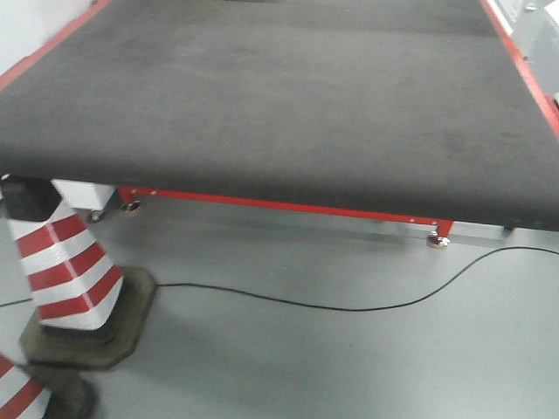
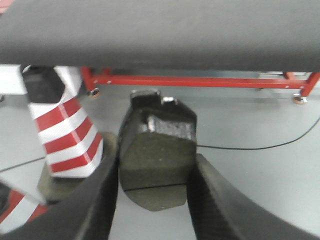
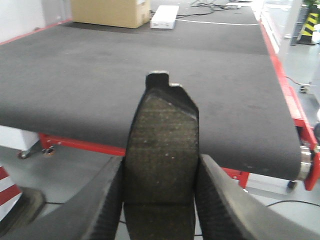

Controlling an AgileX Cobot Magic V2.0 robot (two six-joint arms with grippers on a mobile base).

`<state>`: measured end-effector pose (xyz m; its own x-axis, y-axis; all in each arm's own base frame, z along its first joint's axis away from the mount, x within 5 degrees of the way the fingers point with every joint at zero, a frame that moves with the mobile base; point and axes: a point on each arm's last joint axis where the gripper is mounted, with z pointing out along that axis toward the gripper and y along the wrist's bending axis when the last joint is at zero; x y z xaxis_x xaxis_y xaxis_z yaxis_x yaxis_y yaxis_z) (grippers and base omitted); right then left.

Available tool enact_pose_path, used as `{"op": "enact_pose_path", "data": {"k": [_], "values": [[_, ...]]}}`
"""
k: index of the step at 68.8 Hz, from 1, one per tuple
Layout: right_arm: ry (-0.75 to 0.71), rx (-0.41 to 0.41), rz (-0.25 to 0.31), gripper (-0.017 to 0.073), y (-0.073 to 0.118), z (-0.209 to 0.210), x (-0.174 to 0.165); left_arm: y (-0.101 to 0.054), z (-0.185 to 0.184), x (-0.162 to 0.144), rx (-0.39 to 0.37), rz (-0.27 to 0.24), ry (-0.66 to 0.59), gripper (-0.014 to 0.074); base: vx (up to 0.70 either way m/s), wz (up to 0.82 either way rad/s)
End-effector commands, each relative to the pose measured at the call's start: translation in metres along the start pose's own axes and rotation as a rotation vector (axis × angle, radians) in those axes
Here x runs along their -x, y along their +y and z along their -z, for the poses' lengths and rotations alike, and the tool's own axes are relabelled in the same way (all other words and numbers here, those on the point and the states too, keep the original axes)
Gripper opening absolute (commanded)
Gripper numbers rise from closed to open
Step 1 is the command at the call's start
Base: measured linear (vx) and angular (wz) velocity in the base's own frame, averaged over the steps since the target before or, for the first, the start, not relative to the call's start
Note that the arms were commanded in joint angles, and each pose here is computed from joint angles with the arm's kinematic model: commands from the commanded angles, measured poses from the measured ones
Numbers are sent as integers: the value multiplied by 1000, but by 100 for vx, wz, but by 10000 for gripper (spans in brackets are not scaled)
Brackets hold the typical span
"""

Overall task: Move and align brake pads A on conveyor
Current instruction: 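Position the base at the conveyor with both pads held above the belt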

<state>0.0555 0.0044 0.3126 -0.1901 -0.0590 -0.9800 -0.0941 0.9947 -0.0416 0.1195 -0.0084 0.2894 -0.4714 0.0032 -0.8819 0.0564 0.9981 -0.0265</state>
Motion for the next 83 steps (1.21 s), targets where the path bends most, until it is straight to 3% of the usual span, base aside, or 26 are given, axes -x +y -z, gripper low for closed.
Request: {"op": "enact_pose_path", "data": {"k": [1, 83], "values": [[-116, -7, 16, -6, -1, 3, 17, -1, 5, 17, -11, 18, -119, -6, 18, -26], [-116, -7, 16, -6, -1, 3, 17, -1, 5, 17, -11, 18, -119, -6, 36, -10]]}}
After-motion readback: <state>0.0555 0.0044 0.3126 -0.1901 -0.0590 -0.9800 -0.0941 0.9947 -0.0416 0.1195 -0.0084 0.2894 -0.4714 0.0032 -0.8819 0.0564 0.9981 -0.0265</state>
